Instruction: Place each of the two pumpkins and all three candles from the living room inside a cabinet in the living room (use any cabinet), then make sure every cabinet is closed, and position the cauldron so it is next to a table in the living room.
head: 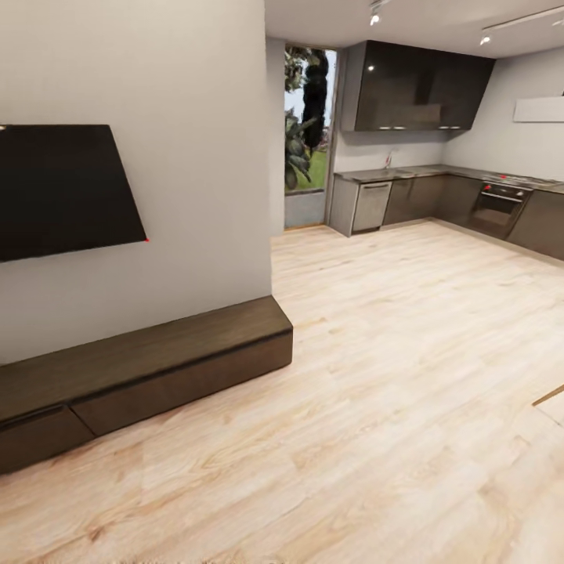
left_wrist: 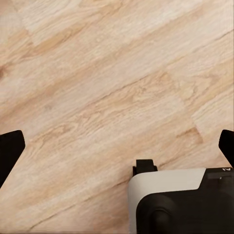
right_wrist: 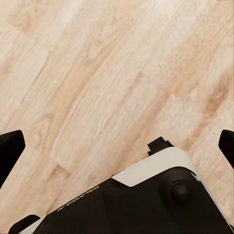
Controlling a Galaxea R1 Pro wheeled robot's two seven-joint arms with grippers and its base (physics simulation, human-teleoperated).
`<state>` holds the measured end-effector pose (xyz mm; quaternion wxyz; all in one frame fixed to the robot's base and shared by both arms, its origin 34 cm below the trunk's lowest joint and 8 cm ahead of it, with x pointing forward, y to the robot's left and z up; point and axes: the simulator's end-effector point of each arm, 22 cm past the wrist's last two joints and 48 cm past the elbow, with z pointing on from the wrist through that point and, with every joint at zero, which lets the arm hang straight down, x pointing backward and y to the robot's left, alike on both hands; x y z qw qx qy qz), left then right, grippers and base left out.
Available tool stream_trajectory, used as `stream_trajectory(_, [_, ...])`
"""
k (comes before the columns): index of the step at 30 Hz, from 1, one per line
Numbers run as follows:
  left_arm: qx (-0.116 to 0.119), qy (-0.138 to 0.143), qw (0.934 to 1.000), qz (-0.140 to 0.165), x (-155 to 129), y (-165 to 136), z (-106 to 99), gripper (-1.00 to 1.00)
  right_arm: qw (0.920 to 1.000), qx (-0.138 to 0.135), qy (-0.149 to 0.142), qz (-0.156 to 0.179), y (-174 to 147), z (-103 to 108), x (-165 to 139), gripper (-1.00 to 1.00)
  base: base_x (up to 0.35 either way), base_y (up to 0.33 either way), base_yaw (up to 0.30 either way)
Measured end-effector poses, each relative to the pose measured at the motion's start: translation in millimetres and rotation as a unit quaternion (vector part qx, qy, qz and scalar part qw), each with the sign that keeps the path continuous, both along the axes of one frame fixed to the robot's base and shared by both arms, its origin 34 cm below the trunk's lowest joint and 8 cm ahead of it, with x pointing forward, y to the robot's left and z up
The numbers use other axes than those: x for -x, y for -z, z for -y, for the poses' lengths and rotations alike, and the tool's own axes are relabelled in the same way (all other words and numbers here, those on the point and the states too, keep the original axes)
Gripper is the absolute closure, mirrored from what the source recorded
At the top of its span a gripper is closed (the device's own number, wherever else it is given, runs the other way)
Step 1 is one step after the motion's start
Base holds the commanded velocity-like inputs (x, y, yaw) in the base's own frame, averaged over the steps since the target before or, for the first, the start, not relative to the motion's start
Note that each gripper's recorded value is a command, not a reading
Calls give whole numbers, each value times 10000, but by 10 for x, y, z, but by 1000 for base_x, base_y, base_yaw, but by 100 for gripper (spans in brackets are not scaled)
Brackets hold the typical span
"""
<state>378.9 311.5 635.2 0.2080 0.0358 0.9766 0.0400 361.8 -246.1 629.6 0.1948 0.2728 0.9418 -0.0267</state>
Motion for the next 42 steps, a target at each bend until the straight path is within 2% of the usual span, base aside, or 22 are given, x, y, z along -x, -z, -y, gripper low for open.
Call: stream_trajectory(42, [-35, -27, 9995, -315, 253, 136, -30, -100, 9998, 7, -14, -202, 103, 7, 156, -100, 0, 0, 243])
